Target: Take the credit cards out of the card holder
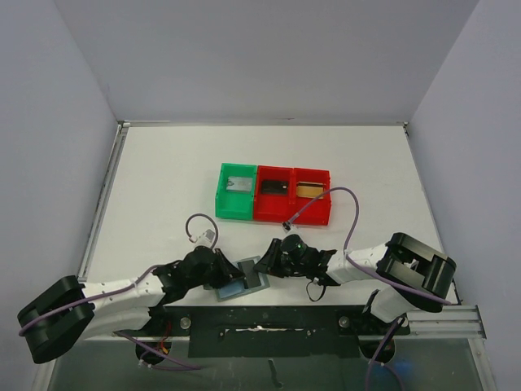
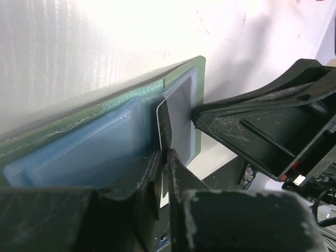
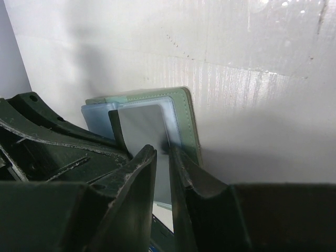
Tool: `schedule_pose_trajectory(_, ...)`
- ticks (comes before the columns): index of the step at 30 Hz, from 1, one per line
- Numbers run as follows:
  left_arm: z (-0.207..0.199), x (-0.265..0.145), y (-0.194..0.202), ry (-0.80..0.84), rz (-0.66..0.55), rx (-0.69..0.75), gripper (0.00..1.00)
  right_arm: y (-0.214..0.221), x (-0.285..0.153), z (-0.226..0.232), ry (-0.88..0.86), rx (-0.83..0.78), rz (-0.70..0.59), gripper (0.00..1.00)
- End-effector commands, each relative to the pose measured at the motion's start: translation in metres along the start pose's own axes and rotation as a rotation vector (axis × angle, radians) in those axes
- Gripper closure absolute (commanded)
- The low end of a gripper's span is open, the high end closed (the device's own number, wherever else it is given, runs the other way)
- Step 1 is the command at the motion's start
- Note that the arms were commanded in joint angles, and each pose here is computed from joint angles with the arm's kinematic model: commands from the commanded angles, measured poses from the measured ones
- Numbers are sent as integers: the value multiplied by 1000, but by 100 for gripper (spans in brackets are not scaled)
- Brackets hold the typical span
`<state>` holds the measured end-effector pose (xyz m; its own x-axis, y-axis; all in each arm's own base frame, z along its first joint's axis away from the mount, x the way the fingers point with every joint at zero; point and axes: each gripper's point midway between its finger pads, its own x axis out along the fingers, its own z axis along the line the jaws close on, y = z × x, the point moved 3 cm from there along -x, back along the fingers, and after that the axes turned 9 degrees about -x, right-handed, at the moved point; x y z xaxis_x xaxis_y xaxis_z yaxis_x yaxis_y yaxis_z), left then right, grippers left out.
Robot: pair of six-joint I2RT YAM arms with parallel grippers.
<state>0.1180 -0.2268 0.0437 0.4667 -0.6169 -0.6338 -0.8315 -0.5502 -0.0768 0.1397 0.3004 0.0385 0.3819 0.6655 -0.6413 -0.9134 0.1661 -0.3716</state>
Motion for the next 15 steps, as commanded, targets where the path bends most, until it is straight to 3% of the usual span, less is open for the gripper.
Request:
schedule_pose_trajectory(1,-23,-6,1,113,6,-23,98,28,-1,-41,151,-22,99,80)
schedule_pose_trajectory(15,-15,-15,-3,55,-5,-1,100,25,-4,-43,175,-35,94,80)
